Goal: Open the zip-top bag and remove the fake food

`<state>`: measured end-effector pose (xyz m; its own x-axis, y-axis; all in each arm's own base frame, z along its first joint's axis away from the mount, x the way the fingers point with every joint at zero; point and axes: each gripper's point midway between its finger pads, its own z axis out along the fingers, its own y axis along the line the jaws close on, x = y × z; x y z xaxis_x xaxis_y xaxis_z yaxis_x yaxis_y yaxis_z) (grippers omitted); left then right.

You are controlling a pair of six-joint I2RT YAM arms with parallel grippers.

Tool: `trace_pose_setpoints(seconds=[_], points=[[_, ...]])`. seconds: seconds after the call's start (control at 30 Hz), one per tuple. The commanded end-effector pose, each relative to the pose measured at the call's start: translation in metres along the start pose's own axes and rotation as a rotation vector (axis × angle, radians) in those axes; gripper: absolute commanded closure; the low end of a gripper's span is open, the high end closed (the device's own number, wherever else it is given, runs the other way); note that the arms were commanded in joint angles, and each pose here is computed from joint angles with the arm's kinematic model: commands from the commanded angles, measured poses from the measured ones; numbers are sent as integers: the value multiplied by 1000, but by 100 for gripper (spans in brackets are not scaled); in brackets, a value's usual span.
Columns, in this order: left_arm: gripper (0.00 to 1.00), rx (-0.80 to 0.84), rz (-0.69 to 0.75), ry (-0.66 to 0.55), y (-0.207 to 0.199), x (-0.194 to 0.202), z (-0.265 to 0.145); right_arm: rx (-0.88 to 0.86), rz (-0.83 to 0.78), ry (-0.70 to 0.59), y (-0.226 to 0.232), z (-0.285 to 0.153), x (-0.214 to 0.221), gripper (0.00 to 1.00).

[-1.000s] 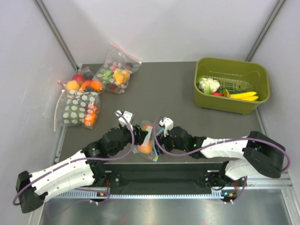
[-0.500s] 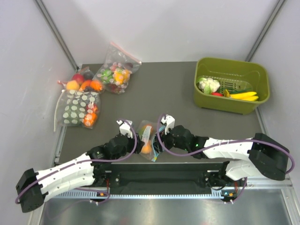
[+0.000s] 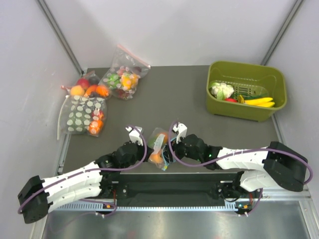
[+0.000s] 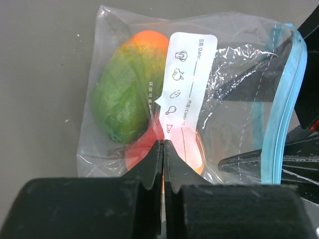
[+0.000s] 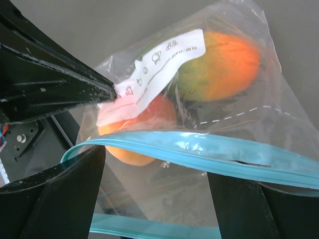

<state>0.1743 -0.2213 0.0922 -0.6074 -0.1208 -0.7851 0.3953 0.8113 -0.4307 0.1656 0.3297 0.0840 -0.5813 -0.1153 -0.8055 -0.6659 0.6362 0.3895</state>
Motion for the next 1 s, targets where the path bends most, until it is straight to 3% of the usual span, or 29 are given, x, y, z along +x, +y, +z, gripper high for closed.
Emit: trace_pose_setpoints(seconds=[0.0,0.3,0.97], points=[[100,52,-8,19,-7,7,0,-78,19,-103,19,-1,-24,20],[100,213,-60,-46,-32,-2,-7,-126,39,-117,25,7,-18,18],[100,292,-38,-52,-45,-1,-7,-371,-78,-28,63,25,12,19]])
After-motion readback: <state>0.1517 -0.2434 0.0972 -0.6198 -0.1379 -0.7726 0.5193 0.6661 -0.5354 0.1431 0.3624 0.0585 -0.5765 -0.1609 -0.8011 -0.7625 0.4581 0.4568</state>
